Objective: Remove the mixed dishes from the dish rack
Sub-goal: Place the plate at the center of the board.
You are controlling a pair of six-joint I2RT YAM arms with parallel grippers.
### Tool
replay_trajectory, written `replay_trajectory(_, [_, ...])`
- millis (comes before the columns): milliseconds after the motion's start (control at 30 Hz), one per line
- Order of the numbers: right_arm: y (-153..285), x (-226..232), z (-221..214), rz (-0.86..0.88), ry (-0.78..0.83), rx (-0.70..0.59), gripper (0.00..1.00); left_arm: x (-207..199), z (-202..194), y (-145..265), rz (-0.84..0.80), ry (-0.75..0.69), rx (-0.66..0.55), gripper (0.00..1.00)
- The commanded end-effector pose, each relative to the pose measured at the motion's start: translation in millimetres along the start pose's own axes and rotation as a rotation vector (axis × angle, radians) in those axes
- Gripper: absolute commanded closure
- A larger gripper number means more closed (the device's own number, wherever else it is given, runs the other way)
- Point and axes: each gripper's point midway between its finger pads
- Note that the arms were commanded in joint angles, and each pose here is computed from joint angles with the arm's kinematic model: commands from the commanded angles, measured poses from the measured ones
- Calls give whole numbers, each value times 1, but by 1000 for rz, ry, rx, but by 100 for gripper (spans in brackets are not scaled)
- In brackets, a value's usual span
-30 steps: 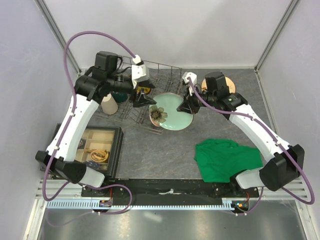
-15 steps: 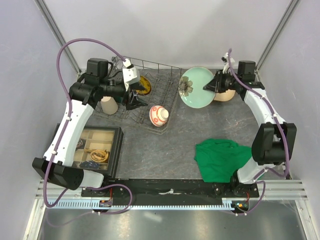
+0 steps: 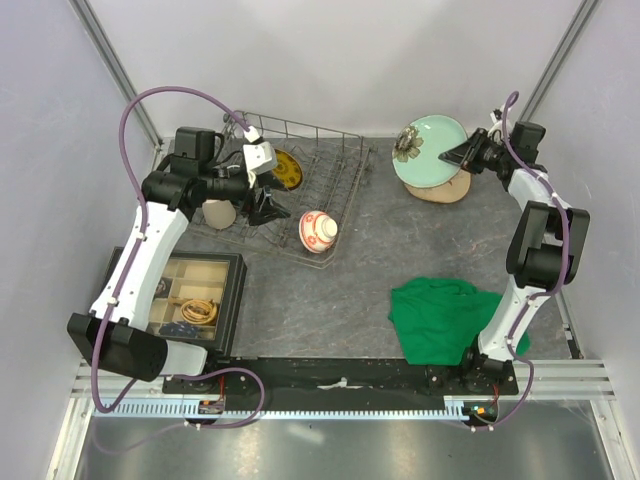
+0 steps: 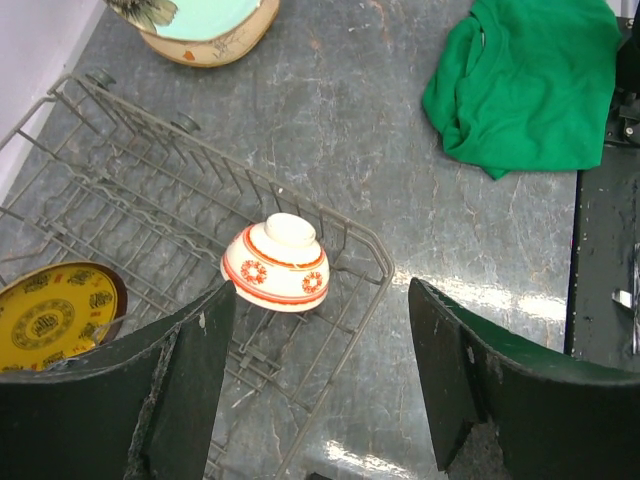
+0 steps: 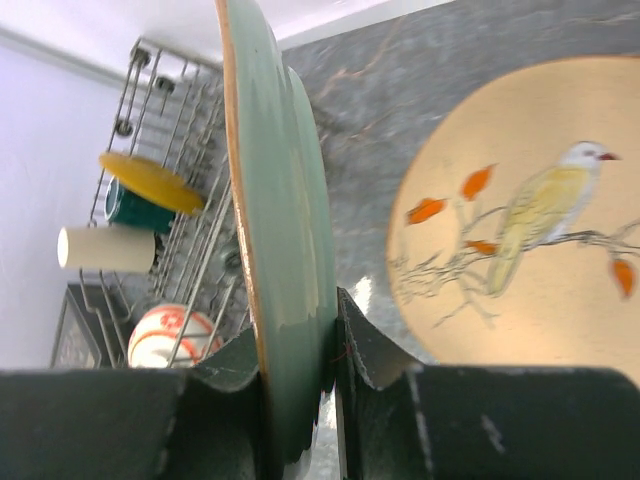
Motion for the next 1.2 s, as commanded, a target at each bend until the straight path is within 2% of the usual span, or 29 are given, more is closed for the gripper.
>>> replay_trajectory(0, [4,5,52,81,61,-118,100,1,7,5,12,-72,-27,23])
replay_trajectory(367, [-7,-62,48,-21,9,-115,100,2,-3,2,2,-61,-15,23])
replay_trajectory(800, [-17,-91,24,-48,-24,-66,100,-1,-19,-3,-14,-48,5,24])
replay_trajectory(1167, [-21,-101,12,-60,-24,-39,94,-1,-34,-8,-24,-29,21,24])
Point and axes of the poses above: each gripper's point midway between its finger pads, its own y axis back along the fingers, its own x axis along the line the jaws close on, z = x × y, and after that the axes turned 7 degrees about y, right-handed
